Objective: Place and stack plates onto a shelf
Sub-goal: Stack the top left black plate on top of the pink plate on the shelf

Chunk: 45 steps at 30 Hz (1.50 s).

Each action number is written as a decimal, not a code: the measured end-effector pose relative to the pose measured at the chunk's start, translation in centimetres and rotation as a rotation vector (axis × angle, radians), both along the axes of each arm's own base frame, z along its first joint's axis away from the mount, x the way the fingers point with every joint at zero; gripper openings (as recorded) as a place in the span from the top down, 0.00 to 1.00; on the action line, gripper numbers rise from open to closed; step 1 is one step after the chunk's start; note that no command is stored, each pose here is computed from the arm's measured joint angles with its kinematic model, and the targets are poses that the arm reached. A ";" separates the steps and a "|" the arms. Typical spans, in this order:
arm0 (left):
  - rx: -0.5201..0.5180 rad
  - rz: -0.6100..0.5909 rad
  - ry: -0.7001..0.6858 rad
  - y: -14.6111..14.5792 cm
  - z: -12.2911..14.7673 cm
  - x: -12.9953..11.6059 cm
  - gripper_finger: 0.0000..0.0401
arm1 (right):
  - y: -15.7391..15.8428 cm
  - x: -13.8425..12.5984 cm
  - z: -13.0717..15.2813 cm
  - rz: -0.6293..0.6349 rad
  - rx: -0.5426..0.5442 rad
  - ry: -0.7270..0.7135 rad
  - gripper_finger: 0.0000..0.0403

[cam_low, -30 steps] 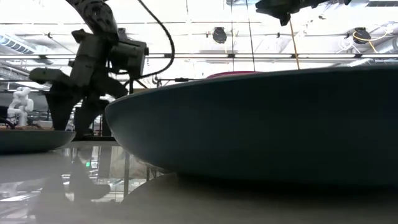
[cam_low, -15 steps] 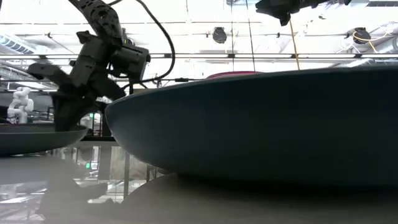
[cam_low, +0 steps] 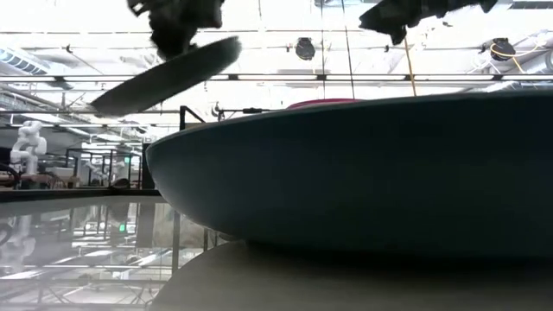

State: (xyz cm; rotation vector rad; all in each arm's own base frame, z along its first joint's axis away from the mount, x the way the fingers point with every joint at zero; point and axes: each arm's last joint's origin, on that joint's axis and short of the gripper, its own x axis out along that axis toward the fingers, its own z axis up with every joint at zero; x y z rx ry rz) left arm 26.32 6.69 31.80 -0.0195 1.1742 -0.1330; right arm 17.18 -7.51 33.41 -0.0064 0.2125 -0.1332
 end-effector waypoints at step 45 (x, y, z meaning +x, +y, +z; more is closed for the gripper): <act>-0.063 0.385 -0.575 20.4 5.2 12.1 0.97 | 4.6 -3.4 -6.1 0.182 -0.044 -0.255 0.74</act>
